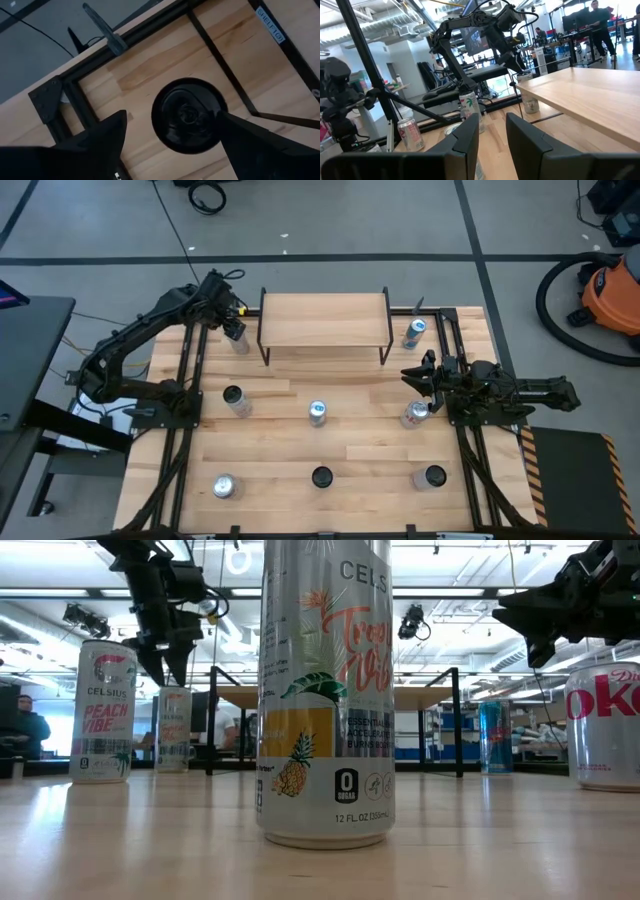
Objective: Place canned beverage on shelf
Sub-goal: Put the white soda can on the shelf
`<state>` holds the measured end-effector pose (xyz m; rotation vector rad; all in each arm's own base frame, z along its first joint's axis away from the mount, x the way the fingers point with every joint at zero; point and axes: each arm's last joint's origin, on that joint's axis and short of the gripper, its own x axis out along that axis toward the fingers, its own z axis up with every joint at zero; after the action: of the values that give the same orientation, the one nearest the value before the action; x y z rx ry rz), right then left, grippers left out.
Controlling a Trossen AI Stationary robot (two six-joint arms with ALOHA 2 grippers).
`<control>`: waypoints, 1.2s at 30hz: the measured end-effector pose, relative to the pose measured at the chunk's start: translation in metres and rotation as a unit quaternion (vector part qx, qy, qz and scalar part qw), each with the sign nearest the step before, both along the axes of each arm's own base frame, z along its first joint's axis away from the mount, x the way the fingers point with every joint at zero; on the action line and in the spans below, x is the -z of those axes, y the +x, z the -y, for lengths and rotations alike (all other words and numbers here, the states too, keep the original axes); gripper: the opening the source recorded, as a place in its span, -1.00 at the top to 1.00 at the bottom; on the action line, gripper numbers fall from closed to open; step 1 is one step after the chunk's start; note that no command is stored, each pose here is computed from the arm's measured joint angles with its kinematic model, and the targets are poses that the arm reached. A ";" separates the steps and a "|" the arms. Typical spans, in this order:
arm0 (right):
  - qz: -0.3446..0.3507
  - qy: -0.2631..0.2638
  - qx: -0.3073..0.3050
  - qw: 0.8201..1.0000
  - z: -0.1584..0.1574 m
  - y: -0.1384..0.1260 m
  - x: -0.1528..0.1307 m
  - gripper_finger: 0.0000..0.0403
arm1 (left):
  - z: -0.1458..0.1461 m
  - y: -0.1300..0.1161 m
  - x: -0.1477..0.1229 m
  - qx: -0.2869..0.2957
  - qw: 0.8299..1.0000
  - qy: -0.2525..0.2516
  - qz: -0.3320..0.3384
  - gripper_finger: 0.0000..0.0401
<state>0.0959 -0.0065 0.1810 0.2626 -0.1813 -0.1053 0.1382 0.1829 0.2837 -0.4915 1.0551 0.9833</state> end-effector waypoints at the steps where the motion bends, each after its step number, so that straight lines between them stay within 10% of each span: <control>1: 0.000 0.000 0.000 1.000 0.000 0.000 0.000 0.47 | 0.000 0.000 0.000 0.000 1.000 -0.002 0.004 -0.55; 36: 0.000 0.000 0.000 1.000 0.000 0.000 0.000 0.47 | -0.001 0.000 0.000 0.031 0.999 -0.022 0.033 -0.55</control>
<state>0.0958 -0.0065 0.1811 0.2626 -0.1814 -0.1052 0.1383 0.1835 0.2841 -0.5220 1.0280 0.8853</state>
